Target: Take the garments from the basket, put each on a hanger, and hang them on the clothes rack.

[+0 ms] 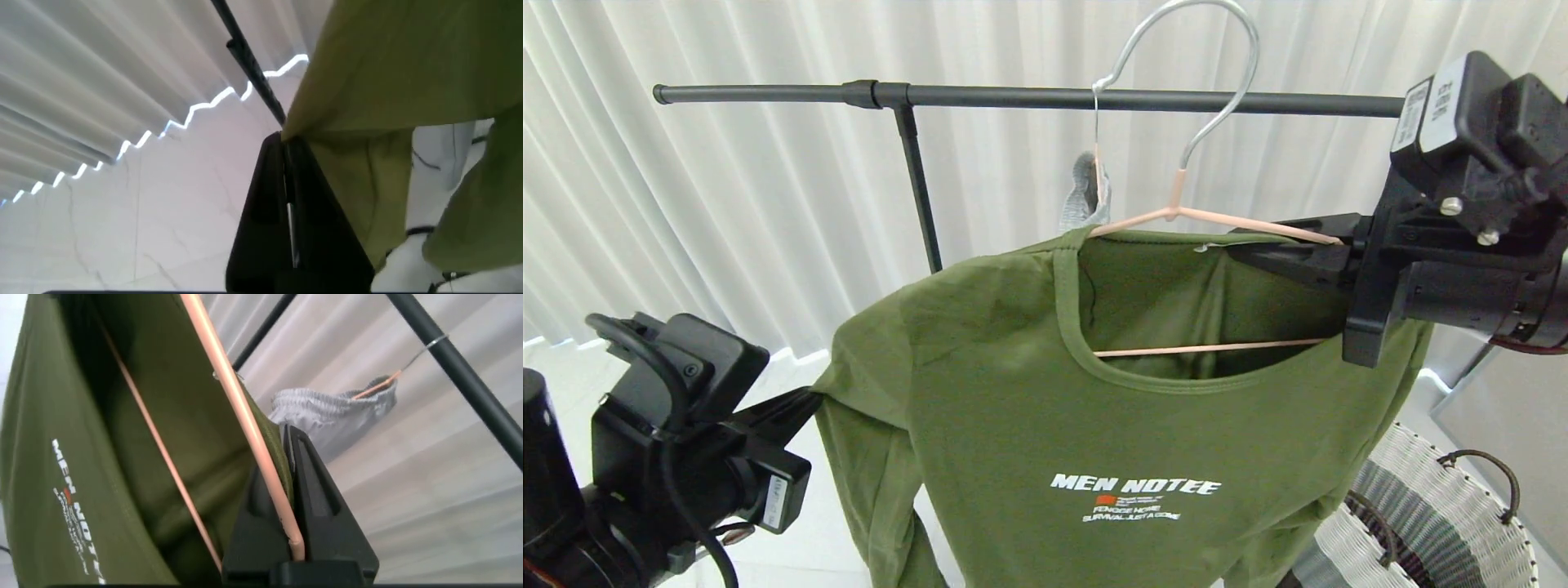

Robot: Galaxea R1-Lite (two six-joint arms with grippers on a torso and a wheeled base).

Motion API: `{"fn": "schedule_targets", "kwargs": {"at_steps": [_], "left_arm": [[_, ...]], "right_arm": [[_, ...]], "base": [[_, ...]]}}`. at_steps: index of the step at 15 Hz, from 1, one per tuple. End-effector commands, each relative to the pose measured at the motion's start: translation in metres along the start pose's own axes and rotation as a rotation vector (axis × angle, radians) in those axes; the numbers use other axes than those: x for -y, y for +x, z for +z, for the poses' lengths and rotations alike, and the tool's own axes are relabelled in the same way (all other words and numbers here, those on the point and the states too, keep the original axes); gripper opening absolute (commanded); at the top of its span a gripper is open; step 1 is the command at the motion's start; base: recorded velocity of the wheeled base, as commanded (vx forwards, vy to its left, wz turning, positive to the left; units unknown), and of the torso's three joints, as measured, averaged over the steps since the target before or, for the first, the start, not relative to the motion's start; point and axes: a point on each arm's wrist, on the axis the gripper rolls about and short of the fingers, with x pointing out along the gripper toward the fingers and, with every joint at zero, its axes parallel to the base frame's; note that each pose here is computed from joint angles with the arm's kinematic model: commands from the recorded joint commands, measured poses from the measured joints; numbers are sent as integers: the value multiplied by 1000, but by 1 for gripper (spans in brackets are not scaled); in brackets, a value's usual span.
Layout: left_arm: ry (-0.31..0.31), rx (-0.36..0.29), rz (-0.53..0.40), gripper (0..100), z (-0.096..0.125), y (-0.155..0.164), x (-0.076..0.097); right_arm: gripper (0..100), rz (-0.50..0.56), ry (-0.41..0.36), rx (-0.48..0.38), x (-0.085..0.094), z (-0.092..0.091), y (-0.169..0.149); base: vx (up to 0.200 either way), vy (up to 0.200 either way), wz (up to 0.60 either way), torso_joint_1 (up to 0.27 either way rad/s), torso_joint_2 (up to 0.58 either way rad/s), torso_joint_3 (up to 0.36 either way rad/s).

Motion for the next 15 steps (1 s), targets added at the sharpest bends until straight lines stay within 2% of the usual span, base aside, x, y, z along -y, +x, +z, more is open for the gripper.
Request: {"fn": "schedule_targets", "kwargs": {"at_steps": [1, 3, 6, 7, 9, 11, 12, 13, 15], "left_arm": [[-15, 9, 30, 0, 1, 2, -4], [-38, 56, 61, 0, 4, -2, -9], [-26, 81, 46, 0, 7, -5, -8], [18, 81, 32, 0, 5, -6, -5], [158, 57, -5, 0, -5, -8, 3], [210, 43, -22, 0, -10, -8, 6], [211, 41, -21, 0, -11, -8, 6], [209, 43, -21, 100, -10, -9, 6], [205, 47, -19, 100, -10, -10, 5]], "right_arm": [[0, -18, 2, -15, 4, -2, -4], [0, -48, 11, -82, 10, -11, -8], [0, -151, 17, -172, 17, -17, -10], [0, -175, 20, -186, 18, -18, -9], [0, -189, 43, -181, 20, -16, -10], [0, -201, 97, -160, 21, -12, -12], [0, -207, 128, -146, 21, -9, -14], [0, -214, 146, -136, 22, -8, -17], [0, -222, 165, -129, 21, -6, -23]], "base": [[0, 0, 0, 0, 0, 0], [0, 0, 0, 0, 0, 0], [0, 0, 0, 0, 0, 0], [0, 0, 0, 0, 0, 0], [0, 0, 0, 0, 0, 0], [0, 0, 0, 0, 0, 0], [0, 0, 0, 0, 0, 0], [0, 0, 0, 0, 0, 0], [0, 0, 0, 0, 0, 0]]}}
